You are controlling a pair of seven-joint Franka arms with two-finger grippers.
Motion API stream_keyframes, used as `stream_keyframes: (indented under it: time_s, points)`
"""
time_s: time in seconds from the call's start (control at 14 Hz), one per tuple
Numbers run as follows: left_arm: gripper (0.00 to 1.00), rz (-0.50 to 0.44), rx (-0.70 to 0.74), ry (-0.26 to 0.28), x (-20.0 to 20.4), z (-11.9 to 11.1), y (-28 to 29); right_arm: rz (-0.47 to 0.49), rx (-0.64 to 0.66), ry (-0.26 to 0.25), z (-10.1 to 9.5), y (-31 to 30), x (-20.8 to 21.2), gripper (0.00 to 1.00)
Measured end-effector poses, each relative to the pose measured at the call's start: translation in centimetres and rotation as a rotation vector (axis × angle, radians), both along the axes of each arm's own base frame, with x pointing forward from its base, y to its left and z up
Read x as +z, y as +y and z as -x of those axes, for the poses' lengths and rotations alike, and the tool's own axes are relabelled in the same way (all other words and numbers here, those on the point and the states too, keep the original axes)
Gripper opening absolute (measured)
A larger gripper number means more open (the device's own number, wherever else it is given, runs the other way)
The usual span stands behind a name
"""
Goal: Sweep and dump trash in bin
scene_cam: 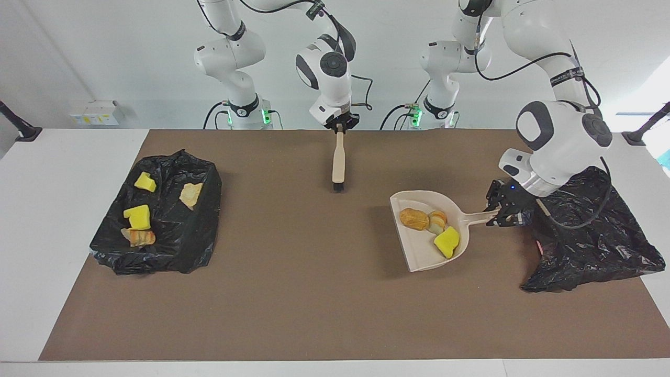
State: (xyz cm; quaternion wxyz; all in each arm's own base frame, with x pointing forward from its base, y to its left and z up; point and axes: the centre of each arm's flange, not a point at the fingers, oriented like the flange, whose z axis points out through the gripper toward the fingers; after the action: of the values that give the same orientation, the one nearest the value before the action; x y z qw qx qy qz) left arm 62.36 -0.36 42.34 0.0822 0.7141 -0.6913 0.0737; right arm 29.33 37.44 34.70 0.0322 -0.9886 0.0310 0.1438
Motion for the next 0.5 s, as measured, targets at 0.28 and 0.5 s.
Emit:
stream_keyframes:
  time_s: [0.28,0.5]
  points:
    - [0.31,-0.01,-0.05,-0.005,2.4,0.2,7.4,0.005,0.009,0.004,0.3,0.0,-0.3,0.27]
    - [0.31,-0.05,-0.075,-0.011,3.7,1.0,13.2,0.009,0.02,0.012,0.3,0.0,-0.8,0.27]
